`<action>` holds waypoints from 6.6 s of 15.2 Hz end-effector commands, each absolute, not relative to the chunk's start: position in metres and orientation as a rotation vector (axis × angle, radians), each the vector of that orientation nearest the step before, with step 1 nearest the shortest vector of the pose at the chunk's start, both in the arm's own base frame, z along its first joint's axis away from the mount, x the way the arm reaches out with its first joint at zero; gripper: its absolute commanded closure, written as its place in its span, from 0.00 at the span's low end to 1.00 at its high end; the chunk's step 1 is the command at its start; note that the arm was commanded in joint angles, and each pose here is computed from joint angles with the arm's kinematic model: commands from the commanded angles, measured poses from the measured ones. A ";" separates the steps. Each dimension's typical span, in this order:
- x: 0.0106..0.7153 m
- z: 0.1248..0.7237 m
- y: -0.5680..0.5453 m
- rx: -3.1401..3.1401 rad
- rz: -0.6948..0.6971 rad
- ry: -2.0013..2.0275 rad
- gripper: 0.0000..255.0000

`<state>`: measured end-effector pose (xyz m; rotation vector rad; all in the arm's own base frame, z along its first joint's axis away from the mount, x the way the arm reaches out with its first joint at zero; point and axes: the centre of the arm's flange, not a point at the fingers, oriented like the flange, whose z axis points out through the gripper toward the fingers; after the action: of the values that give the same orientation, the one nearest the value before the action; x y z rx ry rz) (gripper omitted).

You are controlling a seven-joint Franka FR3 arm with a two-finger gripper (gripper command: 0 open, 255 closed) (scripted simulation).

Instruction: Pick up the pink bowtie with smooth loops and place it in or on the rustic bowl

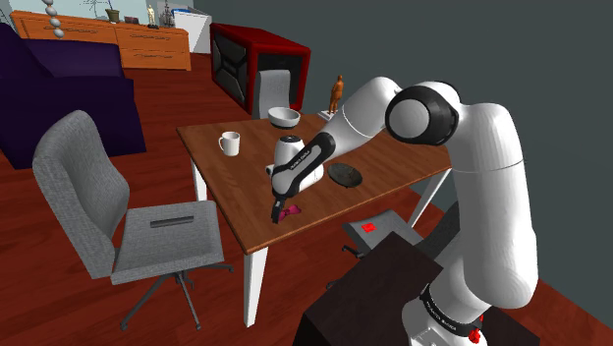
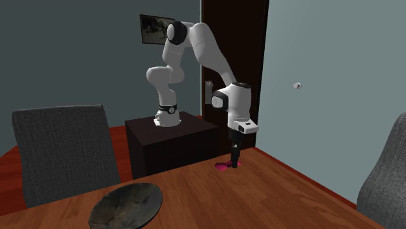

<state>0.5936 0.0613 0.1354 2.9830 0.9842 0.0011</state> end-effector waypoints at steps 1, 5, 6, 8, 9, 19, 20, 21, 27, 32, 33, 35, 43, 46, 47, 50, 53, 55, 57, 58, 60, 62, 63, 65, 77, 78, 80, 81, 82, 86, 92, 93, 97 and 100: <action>0.594 0.134 0.061 2.983 0.002 0.984 0.00; 0.594 0.134 0.061 2.983 0.001 0.984 0.00; 0.594 0.134 0.061 2.983 0.001 0.984 1.00; 0.594 0.134 0.061 2.983 0.001 0.984 1.00; 0.594 0.134 0.061 2.983 0.001 0.984 1.00; 0.593 0.156 0.061 2.983 0.002 0.984 1.00; 0.593 0.161 0.061 2.983 0.002 0.984 1.00; 0.593 0.166 0.061 2.983 0.002 0.984 1.00; 0.594 0.198 0.061 2.983 0.002 0.984 1.00; 0.593 0.224 0.061 2.983 0.002 0.984 1.00; 0.594 0.229 0.061 2.983 0.002 0.984 1.00; 0.593 0.240 0.061 2.983 0.002 0.984 1.00; 0.597 0.257 0.009 2.983 0.002 0.984 1.00; 0.600 0.258 -0.031 2.983 0.002 0.984 1.00; 0.600 0.258 -0.044 2.983 0.002 0.984 1.00; 0.603 0.259 -0.084 2.983 0.002 0.984 1.00; 0.606 0.259 -0.123 2.983 0.002 0.984 1.00; 0.607 0.260 -0.149 2.983 0.002 0.984 1.00; 0.609 0.260 -0.176 2.983 0.002 0.984 1.00; 0.610 0.260 -0.189 2.983 0.002 0.984 1.00; 0.612 0.261 -0.215 2.983 0.002 0.984 1.00; 0.613 0.261 -0.242 2.983 0.002 0.984 1.00; 0.614 0.262 -0.255 2.983 0.002 0.984 1.00; 0.616 0.262 -0.281 2.983 0.002 0.984 1.00; 0.620 0.221 -0.344 2.983 0.002 0.984 1.00; 0.620 0.216 -0.344 2.983 0.002 0.984 1.00; 0.620 0.205 -0.344 2.983 0.002 0.984 1.00; 0.620 0.200 -0.344 2.983 0.002 0.984 1.00; 0.620 0.195 -0.344 2.983 0.002 0.984 1.00; 0.620 0.186 -0.344 2.983 0.002 0.984 1.00; 0.620 0.186 -0.344 2.983 0.002 0.984 0.00; 0.620 0.186 -0.344 2.983 0.002 0.984 0.00; 0.620 0.186 -0.344 2.983 0.002 0.984 0.00; 0.620 0.226 -0.344 2.983 0.002 0.984 0.00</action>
<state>0.6196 -0.3442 0.2161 2.9824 0.9839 0.0020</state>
